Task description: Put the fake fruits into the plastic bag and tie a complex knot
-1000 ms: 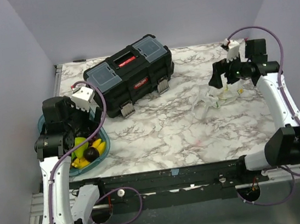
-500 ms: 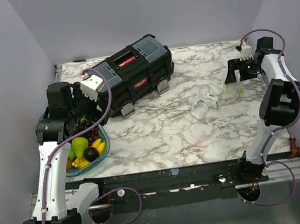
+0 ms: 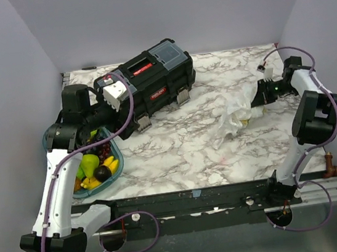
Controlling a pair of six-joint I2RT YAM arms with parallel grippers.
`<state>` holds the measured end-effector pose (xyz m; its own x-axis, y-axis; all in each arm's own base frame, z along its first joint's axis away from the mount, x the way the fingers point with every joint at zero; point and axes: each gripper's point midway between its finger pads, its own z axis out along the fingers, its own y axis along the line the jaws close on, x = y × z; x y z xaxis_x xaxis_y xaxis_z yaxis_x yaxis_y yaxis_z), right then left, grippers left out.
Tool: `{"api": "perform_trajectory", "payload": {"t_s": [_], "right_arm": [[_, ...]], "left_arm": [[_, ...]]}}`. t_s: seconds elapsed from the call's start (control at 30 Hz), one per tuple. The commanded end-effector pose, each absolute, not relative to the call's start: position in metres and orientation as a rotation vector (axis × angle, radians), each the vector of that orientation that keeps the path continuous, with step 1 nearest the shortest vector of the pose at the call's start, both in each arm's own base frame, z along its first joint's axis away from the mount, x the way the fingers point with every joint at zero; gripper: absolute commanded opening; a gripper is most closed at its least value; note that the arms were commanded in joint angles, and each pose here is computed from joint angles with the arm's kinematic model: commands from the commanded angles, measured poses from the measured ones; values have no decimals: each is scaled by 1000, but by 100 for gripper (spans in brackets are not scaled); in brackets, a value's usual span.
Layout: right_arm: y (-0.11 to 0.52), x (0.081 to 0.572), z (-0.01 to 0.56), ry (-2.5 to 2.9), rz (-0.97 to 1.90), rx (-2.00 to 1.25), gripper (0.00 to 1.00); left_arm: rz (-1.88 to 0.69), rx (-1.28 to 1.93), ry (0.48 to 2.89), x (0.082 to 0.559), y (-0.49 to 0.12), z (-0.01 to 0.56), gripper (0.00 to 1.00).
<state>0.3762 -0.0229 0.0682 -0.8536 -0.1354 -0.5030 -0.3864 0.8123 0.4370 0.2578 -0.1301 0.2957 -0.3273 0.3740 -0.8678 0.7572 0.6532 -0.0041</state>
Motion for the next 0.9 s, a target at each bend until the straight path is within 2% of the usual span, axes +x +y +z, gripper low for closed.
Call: {"api": "perform_trajectory", "payload": {"t_s": [0.0, 0.17, 0.3, 0.43, 0.73, 0.87], "right_arm": [[26, 354, 161, 2240, 986, -524, 1], [64, 324, 211, 2104, 1094, -628, 1], [93, 303, 222, 2087, 1133, -682, 1], [119, 290, 225, 2076, 1110, -720, 1], [158, 278, 226, 2068, 1081, -733, 1], [165, 275, 223, 2069, 1095, -738, 1]], "left_arm": [[-613, 1092, 1679, 240, -170, 337, 98], [-494, 1288, 1424, 239, -207, 353, 98], [-390, 1373, 1267, 244, -242, 366, 98], [-426, 1455, 1173, 233, -289, 369, 98], [-643, 1585, 1183, 196, -371, 329, 98], [-650, 1562, 1364, 213, -390, 289, 97]]}}
